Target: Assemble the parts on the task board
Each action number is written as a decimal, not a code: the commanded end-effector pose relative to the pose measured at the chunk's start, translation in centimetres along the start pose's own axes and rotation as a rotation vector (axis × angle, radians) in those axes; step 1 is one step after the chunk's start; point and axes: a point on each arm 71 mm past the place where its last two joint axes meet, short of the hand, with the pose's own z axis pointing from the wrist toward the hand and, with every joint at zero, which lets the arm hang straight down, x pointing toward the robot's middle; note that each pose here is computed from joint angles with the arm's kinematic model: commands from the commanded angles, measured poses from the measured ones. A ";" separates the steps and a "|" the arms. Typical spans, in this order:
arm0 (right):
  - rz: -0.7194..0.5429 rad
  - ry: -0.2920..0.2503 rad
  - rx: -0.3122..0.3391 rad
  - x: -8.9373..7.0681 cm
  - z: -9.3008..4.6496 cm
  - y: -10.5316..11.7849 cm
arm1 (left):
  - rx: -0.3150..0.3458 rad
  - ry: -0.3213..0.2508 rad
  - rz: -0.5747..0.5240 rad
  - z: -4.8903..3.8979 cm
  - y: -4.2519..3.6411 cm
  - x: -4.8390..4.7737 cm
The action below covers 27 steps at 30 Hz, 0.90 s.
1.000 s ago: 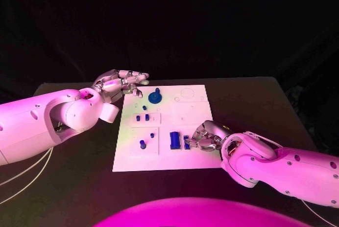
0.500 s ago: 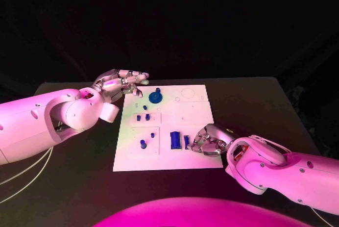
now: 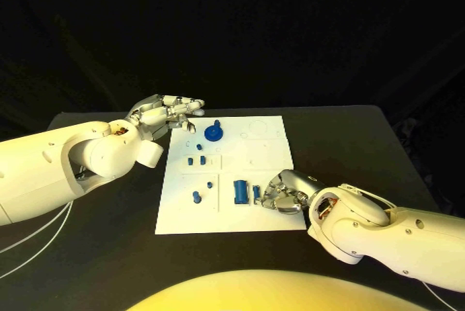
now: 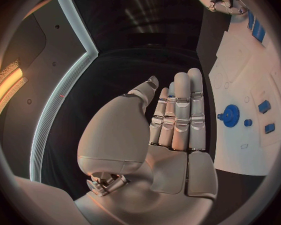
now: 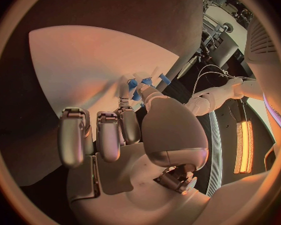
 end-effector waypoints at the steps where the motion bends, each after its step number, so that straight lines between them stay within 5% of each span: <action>1: -0.015 0.003 -0.010 0.1 0.3 0.1 | 0.007 0.022 -0.003 0.01 -0.08 0.25; 18: -0.037 0.037 0.011 0.6 1.5 -0.5 | 0.006 0.022 -0.003 -0.01 -0.08 0.23; 27: 0.040 -0.031 -0.057 -0.2 0.6 -0.3 | 0.006 0.020 -0.003 0.06 -0.06 0.15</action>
